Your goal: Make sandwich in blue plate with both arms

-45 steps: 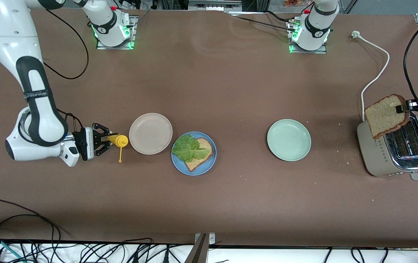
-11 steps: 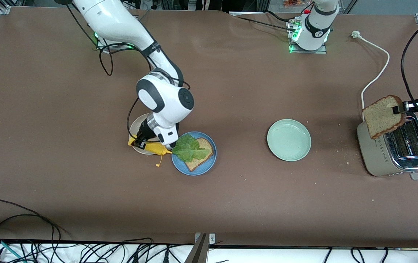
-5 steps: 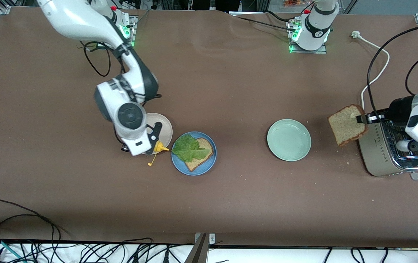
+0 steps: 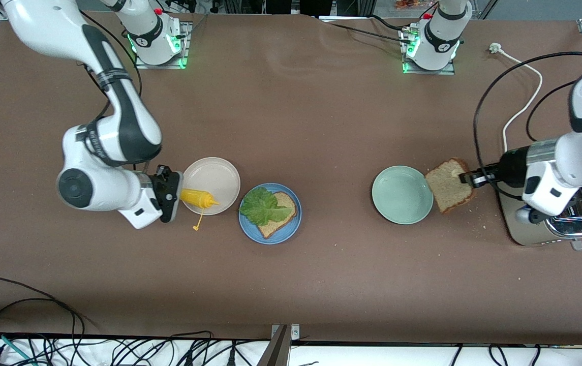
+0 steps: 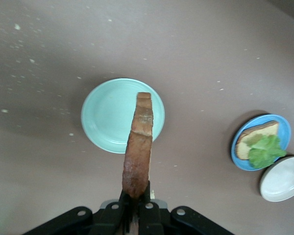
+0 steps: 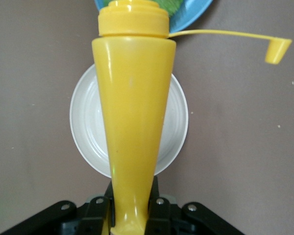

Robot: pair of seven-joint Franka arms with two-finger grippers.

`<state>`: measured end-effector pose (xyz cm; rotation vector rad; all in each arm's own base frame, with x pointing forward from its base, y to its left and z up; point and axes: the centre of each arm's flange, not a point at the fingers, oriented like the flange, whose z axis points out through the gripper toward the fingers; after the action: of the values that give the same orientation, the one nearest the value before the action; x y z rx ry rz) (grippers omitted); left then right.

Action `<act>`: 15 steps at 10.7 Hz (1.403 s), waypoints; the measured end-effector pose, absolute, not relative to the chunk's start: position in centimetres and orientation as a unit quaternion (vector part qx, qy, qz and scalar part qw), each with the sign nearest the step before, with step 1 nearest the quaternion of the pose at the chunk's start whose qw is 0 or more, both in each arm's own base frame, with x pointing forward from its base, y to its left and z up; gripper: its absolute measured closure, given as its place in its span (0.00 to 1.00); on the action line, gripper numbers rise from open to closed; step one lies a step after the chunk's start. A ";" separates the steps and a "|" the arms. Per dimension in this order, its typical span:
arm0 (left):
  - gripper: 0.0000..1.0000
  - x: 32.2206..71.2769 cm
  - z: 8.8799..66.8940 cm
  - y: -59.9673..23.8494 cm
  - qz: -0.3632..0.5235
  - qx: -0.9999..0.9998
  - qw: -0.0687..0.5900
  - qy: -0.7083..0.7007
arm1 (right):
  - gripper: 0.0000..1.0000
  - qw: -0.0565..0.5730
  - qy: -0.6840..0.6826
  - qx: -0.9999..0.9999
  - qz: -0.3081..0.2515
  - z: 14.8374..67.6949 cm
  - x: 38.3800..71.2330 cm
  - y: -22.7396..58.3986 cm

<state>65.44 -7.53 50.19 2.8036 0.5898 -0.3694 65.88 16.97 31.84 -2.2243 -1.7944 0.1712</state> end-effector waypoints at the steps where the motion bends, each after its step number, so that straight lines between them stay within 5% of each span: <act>1: 0.92 65.7 50.1 -9.8 -0.121 0.959 0.133 0.221 | 0.74 0.176 -0.631 -0.754 0.042 31.6 66.2 14.9; 8: 0.92 66.4 46.6 -26.3 -0.081 0.925 0.188 0.319 | 0.74 0.417 -0.641 -0.637 -0.101 21.1 65.0 -0.1; 15: 0.92 62.2 43.4 -41.8 -0.046 0.922 0.256 0.287 | 0.76 0.507 -0.640 -0.526 -0.239 9.8 62.8 -1.7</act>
<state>62.25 -41.80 43.40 2.5018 0.7779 -0.1249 62.76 -1.71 9.84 -1.2678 -1.5432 -0.5760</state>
